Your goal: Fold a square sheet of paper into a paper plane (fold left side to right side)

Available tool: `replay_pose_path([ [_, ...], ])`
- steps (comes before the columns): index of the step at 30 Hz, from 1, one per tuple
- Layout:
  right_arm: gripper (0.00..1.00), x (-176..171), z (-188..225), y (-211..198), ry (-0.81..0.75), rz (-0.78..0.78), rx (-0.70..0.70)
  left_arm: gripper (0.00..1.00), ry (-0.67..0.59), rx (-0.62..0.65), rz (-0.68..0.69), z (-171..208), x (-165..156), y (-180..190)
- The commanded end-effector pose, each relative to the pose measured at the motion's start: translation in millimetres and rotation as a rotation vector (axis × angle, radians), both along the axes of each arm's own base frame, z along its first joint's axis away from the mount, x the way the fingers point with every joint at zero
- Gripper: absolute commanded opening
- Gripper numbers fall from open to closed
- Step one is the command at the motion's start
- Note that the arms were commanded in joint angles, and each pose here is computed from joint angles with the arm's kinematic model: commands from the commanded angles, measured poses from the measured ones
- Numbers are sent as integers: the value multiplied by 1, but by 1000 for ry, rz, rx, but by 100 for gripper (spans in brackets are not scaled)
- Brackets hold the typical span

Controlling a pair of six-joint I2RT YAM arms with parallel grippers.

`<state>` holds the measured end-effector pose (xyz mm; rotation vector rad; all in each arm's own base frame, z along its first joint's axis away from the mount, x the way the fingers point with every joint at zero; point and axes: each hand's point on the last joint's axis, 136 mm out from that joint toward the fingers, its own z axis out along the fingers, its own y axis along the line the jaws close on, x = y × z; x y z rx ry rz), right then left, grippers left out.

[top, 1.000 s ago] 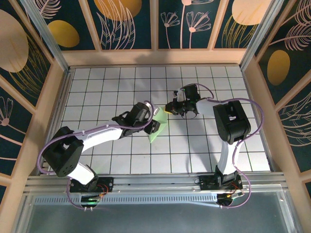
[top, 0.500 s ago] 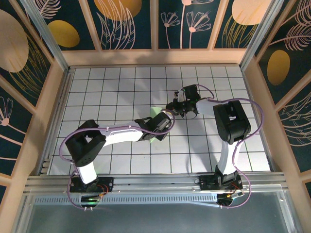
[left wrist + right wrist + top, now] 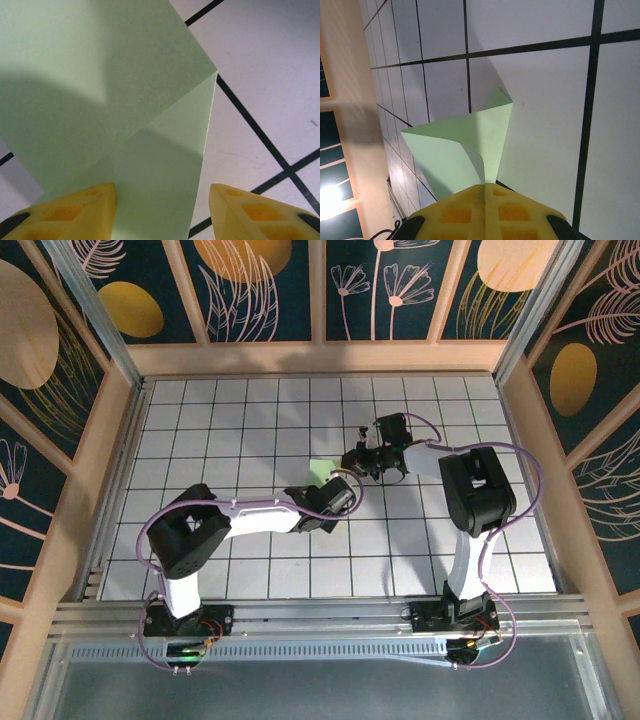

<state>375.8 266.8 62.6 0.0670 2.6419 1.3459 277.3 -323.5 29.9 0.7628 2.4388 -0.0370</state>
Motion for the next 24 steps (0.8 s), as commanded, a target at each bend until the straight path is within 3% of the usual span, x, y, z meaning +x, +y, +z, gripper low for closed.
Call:
replay_pose_path([
  [1,0,5,2,1,5,-11,-5,52,-22,36,28,-3,2,3],
  [9,0,5,-1,1,15,-15,-15,49,-39,40,44,-7,4,5],
  [18,0,5,-7,-2,19,-24,-40,27,-32,26,47,-9,3,3],
  [24,0,6,-9,-3,21,-28,-53,18,-37,31,59,-10,3,7],
])
